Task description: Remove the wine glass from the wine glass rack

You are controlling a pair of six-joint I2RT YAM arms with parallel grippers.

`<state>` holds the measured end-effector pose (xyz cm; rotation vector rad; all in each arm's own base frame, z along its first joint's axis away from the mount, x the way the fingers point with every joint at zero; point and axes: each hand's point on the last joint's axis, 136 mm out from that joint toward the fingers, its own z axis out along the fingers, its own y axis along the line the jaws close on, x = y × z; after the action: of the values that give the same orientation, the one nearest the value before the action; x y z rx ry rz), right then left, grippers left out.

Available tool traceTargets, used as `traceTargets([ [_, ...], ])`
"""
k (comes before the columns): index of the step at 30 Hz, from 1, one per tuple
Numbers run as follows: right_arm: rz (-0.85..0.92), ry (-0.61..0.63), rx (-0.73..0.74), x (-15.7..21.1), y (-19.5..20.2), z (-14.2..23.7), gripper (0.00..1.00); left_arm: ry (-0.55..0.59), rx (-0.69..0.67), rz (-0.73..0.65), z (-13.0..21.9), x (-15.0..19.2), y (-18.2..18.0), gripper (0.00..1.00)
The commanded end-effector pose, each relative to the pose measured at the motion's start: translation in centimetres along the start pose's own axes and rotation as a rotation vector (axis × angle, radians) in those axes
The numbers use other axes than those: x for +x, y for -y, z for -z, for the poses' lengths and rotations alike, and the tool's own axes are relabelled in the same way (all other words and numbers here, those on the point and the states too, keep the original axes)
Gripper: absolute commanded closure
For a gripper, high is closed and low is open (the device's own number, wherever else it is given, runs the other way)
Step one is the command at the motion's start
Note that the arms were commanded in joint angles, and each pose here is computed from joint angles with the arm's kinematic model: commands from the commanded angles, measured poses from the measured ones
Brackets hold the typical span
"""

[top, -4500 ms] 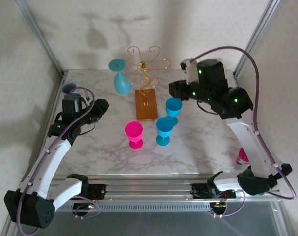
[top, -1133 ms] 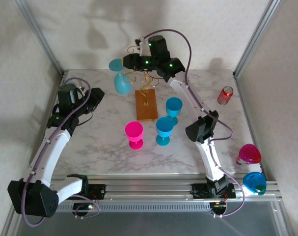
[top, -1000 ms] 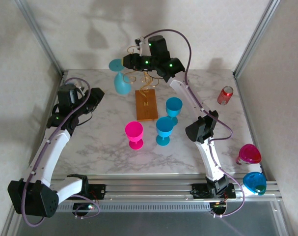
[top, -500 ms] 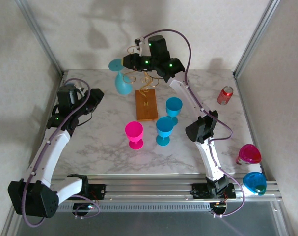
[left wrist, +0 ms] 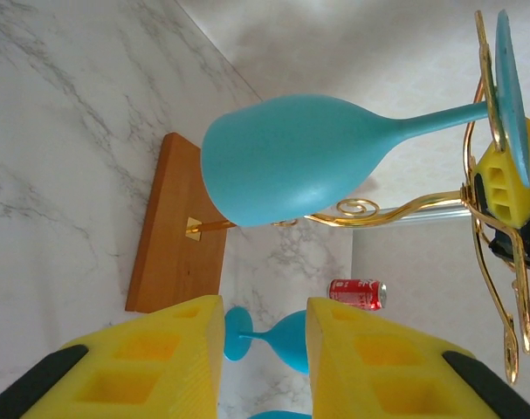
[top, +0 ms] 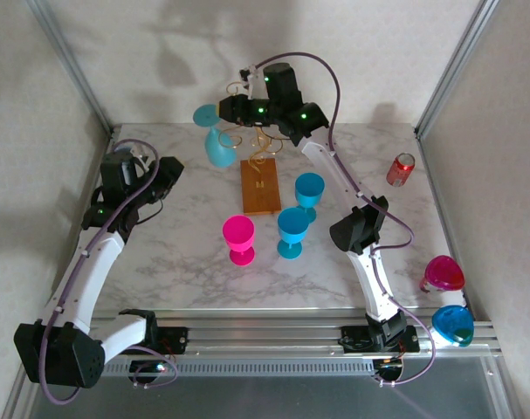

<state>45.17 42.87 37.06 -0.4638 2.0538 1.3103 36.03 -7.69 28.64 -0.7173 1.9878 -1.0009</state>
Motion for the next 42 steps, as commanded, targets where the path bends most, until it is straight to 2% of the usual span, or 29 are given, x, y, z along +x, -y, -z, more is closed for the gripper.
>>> traceTargets([
  [1, 0.008, 0.003, -0.043, 0.03, -1.08, -0.62, 0.74, 0.012, 0.031, -0.003, 0.69, -0.20, 0.47, 0.70],
  [24, 0.003, 0.006, -0.044, -0.08, -1.02, -0.60, 0.81, 0.014, 0.032, 0.001, 0.78, -0.35, 0.27, 0.70],
  [42, 0.000, 0.020, -0.056, -0.48, -1.48, -0.27, 1.00, 0.019, 0.032, 0.005, 1.01, -0.41, 0.20, 0.70],
])
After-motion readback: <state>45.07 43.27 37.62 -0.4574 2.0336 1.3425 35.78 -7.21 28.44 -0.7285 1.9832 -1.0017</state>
